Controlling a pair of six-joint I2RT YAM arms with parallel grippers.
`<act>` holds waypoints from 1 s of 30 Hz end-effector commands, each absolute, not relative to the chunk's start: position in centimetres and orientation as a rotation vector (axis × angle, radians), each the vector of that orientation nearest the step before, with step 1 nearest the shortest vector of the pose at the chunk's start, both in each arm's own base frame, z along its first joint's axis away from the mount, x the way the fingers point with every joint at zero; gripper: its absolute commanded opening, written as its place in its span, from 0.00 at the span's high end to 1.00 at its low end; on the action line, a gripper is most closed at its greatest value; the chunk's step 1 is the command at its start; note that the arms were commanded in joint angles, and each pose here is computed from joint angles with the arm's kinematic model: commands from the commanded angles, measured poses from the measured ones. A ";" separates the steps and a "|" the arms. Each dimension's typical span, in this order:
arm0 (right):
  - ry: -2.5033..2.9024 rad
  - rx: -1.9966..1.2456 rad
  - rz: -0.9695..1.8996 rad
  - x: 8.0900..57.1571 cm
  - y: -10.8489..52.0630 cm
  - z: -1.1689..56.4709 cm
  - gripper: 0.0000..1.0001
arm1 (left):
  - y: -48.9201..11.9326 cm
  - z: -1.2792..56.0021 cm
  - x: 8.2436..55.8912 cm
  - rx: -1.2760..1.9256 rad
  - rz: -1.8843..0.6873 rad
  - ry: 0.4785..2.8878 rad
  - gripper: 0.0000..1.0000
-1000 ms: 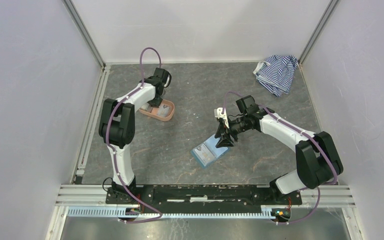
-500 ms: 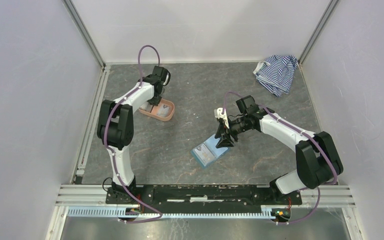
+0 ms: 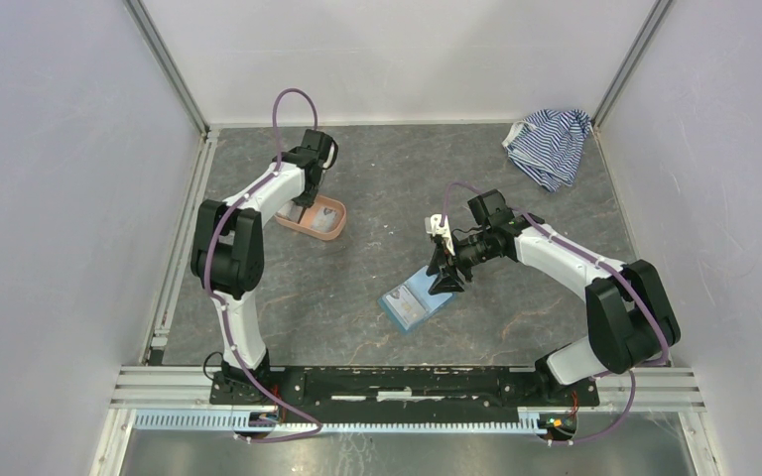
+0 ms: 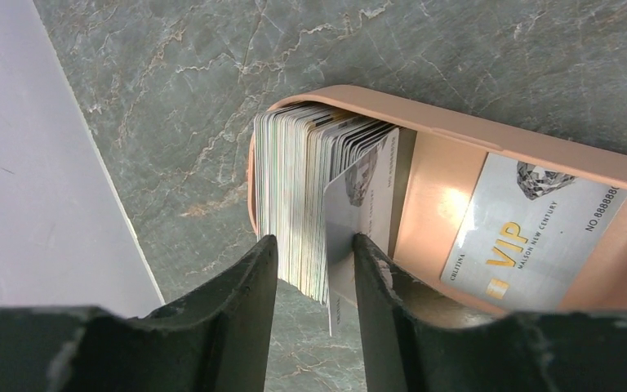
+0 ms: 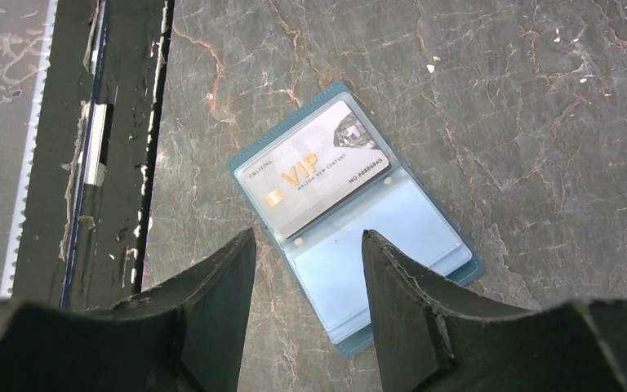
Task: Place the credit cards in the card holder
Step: Pick up the credit card from the storage box.
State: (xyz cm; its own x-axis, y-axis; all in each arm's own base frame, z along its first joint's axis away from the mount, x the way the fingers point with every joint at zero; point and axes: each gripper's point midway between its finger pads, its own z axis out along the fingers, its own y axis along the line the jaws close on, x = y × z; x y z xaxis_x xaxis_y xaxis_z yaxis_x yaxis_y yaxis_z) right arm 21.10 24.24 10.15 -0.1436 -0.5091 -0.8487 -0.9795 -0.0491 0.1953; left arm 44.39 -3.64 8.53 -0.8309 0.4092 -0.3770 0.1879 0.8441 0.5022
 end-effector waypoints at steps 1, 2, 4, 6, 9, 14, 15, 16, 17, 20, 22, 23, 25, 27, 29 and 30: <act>1.616 -1.594 1.123 21.8 24.9 11.5 0.43 | -3.6 11.1 45.1 0.409 0.606 2.485 0.57; 1.618 -1.593 1.124 21.8 24.9 11.5 0.43 | -3.7 11.0 45.1 0.413 0.604 2.489 0.58; 1.615 -1.594 1.123 21.9 24.9 11.6 0.43 | -3.7 10.8 45.0 0.415 0.601 2.497 0.61; 1.617 -1.594 1.123 21.9 24.9 11.6 0.43 | -3.7 10.7 45.0 0.417 0.601 2.500 0.65; 1.615 -1.596 1.123 21.8 24.9 11.5 0.43 | -3.8 10.5 44.9 0.416 0.594 2.506 0.73; 1.615 -1.595 1.125 21.8 24.9 11.5 0.43 | -4.0 10.5 44.9 0.417 0.574 2.511 0.80; 1.617 -1.595 1.124 21.8 24.9 11.5 0.43 | -4.1 10.5 44.9 0.418 0.567 2.514 0.82; 1.617 -1.595 1.124 21.8 24.9 11.5 0.43 | -4.2 10.3 44.8 0.421 0.558 2.519 0.84; 1.617 -1.596 1.125 21.8 24.9 11.5 0.43 | -4.4 10.3 44.8 0.423 0.548 2.521 0.86; 1.619 -1.595 1.125 21.8 24.9 11.5 0.43 | -4.6 10.2 44.7 0.426 0.525 2.530 0.91; 1.621 -1.595 1.126 21.9 24.9 11.4 0.43 | -4.8 10.2 44.6 0.427 0.508 2.534 0.93; 1.622 -1.595 1.128 21.8 24.9 11.4 0.43 | -4.9 10.1 44.6 0.428 0.498 2.537 0.94; 1.623 -1.596 1.129 21.8 24.9 11.4 0.43 | -5.2 10.2 44.5 0.426 0.478 2.539 0.96; 1.622 -1.596 1.129 21.8 24.9 11.4 0.43 | -5.4 10.3 44.5 0.427 0.456 2.539 0.96; 1.623 -1.596 1.128 21.8 24.9 11.4 0.43 | -5.7 10.3 44.4 0.431 0.432 2.542 0.97; 1.622 -1.596 1.129 21.8 24.9 11.4 0.43 | -5.9 10.3 44.4 0.434 0.420 2.546 0.97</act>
State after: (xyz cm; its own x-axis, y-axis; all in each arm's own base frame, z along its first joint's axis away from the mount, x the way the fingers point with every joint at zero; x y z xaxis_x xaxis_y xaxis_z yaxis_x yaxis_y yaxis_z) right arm 21.12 24.24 10.07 -0.1440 -0.5120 -0.8468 -0.9789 -0.0519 0.1978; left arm 43.62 -5.04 7.72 -0.8342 0.4169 -0.3610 0.2518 0.8703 0.4232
